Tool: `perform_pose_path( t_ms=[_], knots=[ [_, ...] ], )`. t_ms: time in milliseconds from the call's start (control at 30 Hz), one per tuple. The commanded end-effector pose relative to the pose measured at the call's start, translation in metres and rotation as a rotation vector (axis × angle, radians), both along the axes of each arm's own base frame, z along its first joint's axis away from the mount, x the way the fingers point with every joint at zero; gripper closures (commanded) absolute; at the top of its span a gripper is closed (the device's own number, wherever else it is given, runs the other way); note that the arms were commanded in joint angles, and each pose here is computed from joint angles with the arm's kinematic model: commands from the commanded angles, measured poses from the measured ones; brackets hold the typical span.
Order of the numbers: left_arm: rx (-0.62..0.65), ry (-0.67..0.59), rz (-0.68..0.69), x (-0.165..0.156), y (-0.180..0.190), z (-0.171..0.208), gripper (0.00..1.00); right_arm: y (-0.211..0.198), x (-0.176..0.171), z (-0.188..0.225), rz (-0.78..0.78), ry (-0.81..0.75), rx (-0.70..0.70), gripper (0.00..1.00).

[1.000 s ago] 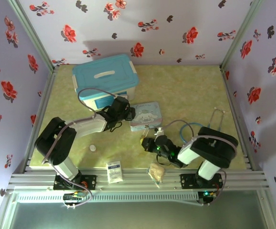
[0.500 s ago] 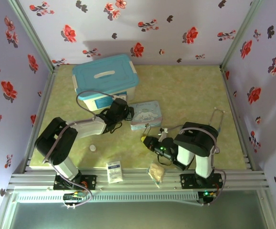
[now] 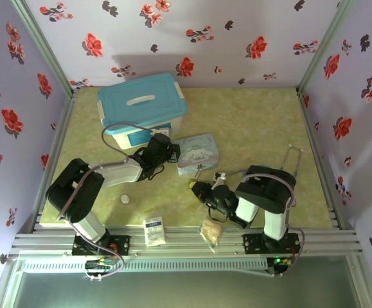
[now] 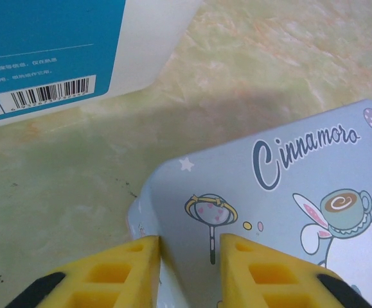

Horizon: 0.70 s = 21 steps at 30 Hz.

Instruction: Unlock a padlock with a key

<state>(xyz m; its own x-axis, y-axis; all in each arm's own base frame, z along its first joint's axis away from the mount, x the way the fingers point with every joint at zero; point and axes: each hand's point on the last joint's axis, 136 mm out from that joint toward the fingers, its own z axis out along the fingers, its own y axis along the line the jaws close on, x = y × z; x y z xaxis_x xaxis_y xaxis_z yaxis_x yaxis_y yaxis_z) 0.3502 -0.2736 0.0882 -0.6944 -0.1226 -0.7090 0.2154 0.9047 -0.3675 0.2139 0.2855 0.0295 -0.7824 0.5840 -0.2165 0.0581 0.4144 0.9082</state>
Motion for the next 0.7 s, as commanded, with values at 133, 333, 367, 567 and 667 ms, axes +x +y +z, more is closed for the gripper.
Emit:
perform_pose_path(
  t_ms=[133,333,367,567,667],
  knots=[
    [0.220,0.215,-0.027,-0.043,0.036,-0.073,0.72,-0.017,0.008,-0.010,-0.051,-0.020,-0.233,1.00],
    [0.212,0.209,-0.031,-0.044,0.034,-0.070,0.73,-0.047,0.017,-0.015,-0.266,0.075,-0.158,1.00],
    [0.211,0.207,-0.034,-0.044,0.034,-0.070,0.73,-0.041,0.018,-0.013,-0.270,0.087,-0.137,1.00],
    [0.219,0.214,-0.045,-0.045,0.033,-0.073,0.74,-0.022,0.019,-0.012,-0.342,0.119,-0.030,1.00],
    [0.218,0.209,-0.052,-0.046,0.031,-0.072,0.74,-0.013,0.021,-0.017,-0.373,0.133,0.025,1.00]
  ],
)
